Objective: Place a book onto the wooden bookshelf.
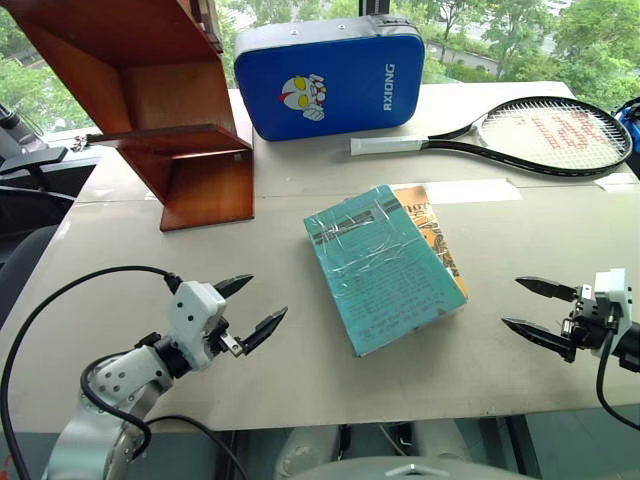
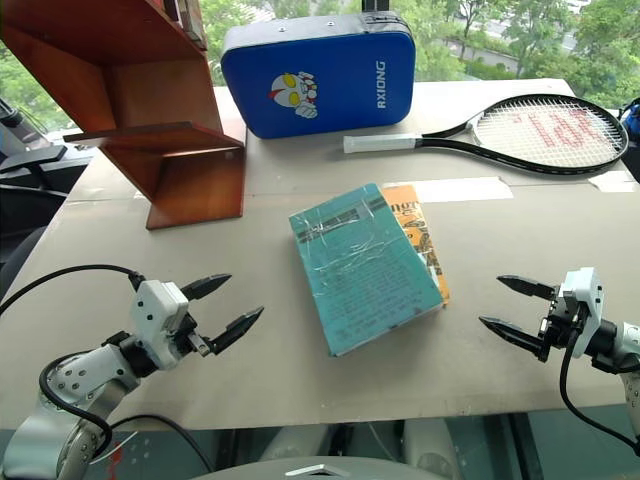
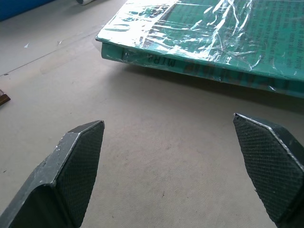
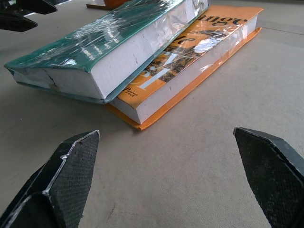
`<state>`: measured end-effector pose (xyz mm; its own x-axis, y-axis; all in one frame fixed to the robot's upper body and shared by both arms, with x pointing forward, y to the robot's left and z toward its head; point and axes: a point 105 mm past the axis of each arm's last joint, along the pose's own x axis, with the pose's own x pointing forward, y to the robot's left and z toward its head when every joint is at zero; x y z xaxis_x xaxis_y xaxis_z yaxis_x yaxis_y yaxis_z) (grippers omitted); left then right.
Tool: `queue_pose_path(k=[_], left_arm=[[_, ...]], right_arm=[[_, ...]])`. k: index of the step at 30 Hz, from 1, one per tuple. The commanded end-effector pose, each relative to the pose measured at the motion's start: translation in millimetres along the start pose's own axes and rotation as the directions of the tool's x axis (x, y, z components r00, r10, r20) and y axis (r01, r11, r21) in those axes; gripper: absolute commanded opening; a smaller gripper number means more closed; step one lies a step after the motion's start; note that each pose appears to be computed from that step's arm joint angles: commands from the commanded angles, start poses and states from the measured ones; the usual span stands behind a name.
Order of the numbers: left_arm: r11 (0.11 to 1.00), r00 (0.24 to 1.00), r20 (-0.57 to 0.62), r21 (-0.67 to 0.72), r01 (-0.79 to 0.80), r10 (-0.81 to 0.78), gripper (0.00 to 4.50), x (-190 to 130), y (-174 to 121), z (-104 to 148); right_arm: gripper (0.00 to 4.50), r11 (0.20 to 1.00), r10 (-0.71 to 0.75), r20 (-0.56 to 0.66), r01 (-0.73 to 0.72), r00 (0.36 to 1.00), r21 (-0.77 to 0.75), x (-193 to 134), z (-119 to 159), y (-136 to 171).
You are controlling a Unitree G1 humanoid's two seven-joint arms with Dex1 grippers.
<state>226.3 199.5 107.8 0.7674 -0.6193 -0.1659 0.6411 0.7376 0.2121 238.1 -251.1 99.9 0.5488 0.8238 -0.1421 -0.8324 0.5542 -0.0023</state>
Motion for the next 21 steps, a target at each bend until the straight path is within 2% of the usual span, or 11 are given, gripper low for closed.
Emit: queue_pose_path(k=[1, 9, 21], left_arm=[[0.999, 0.999, 0.027, 0.026, 0.020, -0.021, 4.45, 2, -5, 1], [0.998, 0.999, 0.032, 0.047, 0.040, -0.042, 4.45, 7, -10, -7], [0.998, 0.997, 0.054, 0.019, 0.059, -0.060, 4.45, 16, -13, -3]], right_arm=[[4.50, 0.998, -0.019, 0.019, 0.020, 1.000, -0.052, -5, 13, -5], [4.50, 0.997, -0.036, 0.009, 0.036, 0.999, -0.072, -8, 12, -7], [4.50, 0.996, -0.044, 0.020, 0.045, 0.999, -0.082, -10, 11, -2]])
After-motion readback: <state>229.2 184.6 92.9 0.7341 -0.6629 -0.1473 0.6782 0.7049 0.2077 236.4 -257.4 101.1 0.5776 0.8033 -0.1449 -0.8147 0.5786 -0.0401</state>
